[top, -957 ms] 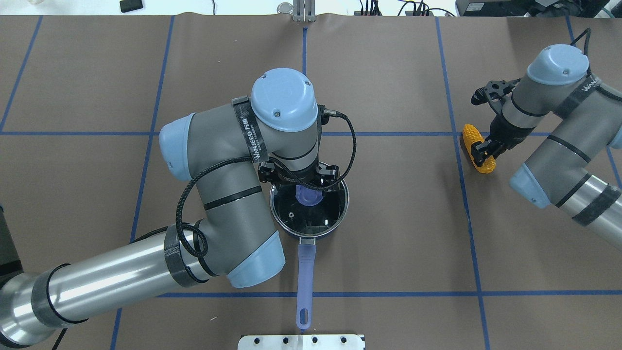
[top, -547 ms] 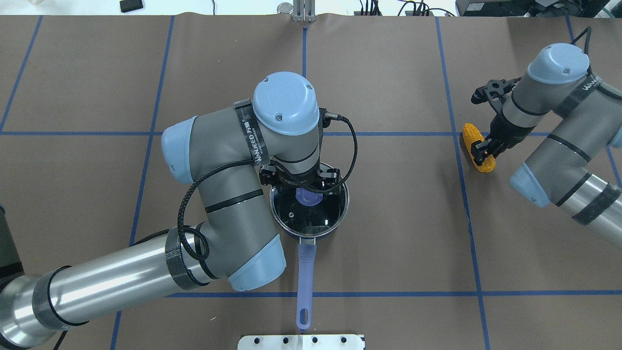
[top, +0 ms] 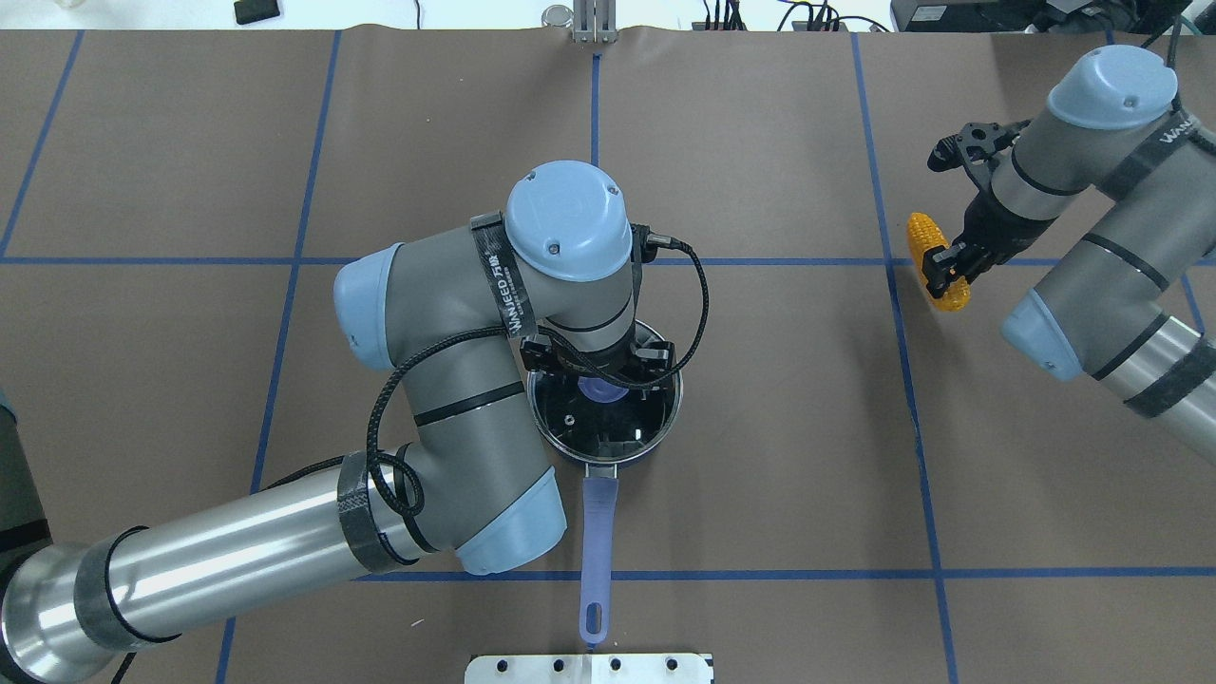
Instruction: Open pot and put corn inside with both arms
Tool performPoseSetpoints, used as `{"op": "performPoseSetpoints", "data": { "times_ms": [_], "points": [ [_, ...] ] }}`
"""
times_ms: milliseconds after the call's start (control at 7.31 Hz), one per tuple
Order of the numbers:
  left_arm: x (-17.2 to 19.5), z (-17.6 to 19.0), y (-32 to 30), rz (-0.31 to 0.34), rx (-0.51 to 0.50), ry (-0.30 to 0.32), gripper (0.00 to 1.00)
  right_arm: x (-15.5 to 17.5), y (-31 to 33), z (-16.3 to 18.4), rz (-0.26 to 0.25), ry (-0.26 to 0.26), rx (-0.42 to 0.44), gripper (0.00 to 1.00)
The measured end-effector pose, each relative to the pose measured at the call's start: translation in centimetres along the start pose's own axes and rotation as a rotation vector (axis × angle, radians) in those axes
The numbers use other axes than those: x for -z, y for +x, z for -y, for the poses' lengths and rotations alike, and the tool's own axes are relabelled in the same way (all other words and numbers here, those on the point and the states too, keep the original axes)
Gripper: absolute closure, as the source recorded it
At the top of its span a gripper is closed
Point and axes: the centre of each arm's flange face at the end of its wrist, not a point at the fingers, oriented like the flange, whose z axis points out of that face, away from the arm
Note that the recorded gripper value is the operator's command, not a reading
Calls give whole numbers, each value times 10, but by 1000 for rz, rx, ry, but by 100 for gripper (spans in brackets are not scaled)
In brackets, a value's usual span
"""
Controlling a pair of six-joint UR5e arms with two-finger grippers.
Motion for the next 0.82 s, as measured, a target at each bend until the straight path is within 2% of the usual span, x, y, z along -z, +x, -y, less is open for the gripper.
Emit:
{"op": "performPoseSetpoints", "data": {
  "times_ms": [410, 821],
  "points": [
    [1, 0, 0, -3, 2, 0, 41, 46, -44, 24, 5, 14, 1, 74],
    [5, -1, 1, -12, -1, 5, 42, 68, -73, 28, 21, 36, 17, 74]
  ]
}}
